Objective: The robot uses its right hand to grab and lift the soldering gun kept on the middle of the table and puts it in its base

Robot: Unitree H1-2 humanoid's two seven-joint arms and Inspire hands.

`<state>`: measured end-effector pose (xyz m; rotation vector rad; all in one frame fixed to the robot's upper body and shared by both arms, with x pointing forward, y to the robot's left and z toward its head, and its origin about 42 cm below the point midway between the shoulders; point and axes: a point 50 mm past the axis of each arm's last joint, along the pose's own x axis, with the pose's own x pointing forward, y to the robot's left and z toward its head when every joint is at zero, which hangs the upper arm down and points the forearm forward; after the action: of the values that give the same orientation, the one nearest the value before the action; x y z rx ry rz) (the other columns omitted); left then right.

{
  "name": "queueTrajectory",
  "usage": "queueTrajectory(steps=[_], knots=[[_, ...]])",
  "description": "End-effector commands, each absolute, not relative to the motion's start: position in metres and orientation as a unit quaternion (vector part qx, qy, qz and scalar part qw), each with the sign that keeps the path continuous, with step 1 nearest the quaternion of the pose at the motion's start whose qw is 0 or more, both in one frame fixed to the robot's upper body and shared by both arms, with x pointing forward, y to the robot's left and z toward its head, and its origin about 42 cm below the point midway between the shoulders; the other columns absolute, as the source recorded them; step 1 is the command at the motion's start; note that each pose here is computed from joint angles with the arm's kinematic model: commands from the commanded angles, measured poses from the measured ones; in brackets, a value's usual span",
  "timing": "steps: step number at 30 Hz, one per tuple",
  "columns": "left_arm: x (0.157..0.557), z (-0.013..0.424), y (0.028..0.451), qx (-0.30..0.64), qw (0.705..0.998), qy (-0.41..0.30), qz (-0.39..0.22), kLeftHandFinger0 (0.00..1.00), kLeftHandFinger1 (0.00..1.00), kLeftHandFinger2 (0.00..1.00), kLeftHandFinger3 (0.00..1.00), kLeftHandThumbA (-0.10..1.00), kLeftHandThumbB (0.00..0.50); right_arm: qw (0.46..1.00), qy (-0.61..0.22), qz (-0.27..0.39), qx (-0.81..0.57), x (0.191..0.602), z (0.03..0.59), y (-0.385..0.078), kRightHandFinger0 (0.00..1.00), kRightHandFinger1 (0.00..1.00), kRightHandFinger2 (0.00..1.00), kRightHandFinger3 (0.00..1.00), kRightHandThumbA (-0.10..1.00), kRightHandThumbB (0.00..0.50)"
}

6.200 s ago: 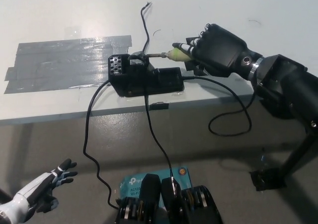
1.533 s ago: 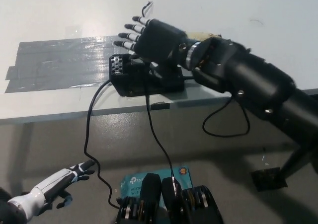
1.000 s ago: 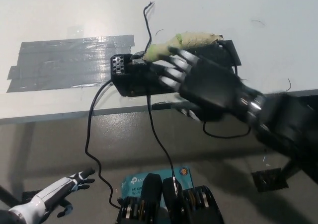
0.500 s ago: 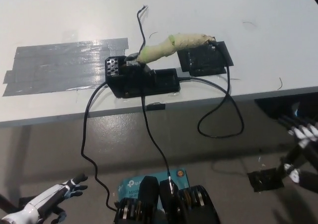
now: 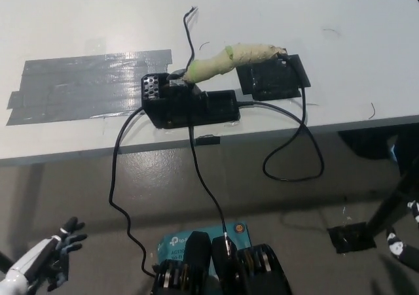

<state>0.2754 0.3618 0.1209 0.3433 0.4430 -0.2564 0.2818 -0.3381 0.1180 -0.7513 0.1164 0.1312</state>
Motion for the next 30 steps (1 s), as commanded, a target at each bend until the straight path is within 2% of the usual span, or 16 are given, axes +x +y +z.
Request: queueTrajectory(steps=[1, 5, 6, 8, 14, 16, 18, 24, 28, 30], knots=[[0.278, 0.129, 0.370, 0.172, 0.960, 0.204, -0.079, 0.88, 0.97, 1.00, 1.00, 1.00, 0.135, 0.955, 0.039, 0.052, -0.289, 0.298, 0.132, -0.339, 1.00, 1.00, 1.00, 1.00, 0.20, 0.314], [0.286, 0.135, 0.371, 0.167, 0.964, 0.193, -0.068, 0.86, 0.97, 1.00, 1.00, 1.00, 0.129, 0.958, 0.026, 0.053, -0.281, 0.313, 0.142, -0.338, 1.00, 1.00, 1.00, 1.00, 0.20, 0.292], [0.286, 0.136, 0.372, 0.165, 0.965, 0.191, -0.067, 0.86, 0.97, 1.00, 1.00, 1.00, 0.108, 0.959, 0.024, 0.050, -0.279, 0.316, 0.145, -0.337, 1.00, 1.00, 1.00, 1.00, 0.19, 0.282], [0.289, 0.138, 0.375, 0.163, 0.966, 0.189, -0.064, 0.86, 0.96, 1.00, 1.00, 1.00, 0.100, 0.958, 0.017, 0.046, -0.281, 0.321, 0.149, -0.334, 1.00, 1.00, 1.00, 1.00, 0.18, 0.280], [0.303, 0.147, 0.383, 0.168, 0.967, 0.183, -0.062, 0.89, 0.97, 1.00, 1.00, 1.00, 0.108, 0.966, 0.002, 0.048, -0.252, 0.341, 0.166, -0.328, 1.00, 1.00, 1.00, 1.00, 0.20, 0.241], [0.307, 0.150, 0.386, 0.168, 0.967, 0.181, -0.060, 0.89, 0.97, 1.00, 1.00, 1.00, 0.105, 0.967, -0.002, 0.050, -0.248, 0.348, 0.173, -0.325, 1.00, 1.00, 1.00, 1.00, 0.19, 0.244], [0.309, 0.151, 0.387, 0.166, 0.968, 0.179, -0.058, 0.88, 0.96, 1.00, 1.00, 1.00, 0.124, 0.967, -0.006, 0.053, -0.248, 0.353, 0.177, -0.323, 1.00, 1.00, 1.00, 1.00, 0.13, 0.249], [0.314, 0.155, 0.390, 0.166, 0.969, 0.175, -0.051, 0.88, 0.96, 0.99, 1.00, 1.00, 0.114, 0.968, -0.013, 0.057, -0.244, 0.366, 0.187, -0.320, 1.00, 1.00, 1.00, 1.00, 0.08, 0.258], [0.316, 0.156, 0.392, 0.159, 0.971, 0.172, -0.046, 0.89, 0.98, 1.00, 1.00, 1.00, 0.130, 0.964, -0.005, 0.057, -0.261, 0.372, 0.191, -0.318, 1.00, 1.00, 1.00, 1.00, 0.06, 0.257], [0.317, 0.157, 0.394, 0.157, 0.971, 0.172, -0.044, 0.89, 0.96, 0.99, 1.00, 1.00, 0.145, 0.965, -0.008, 0.058, -0.258, 0.375, 0.191, -0.317, 1.00, 1.00, 1.00, 1.00, 0.01, 0.261]])
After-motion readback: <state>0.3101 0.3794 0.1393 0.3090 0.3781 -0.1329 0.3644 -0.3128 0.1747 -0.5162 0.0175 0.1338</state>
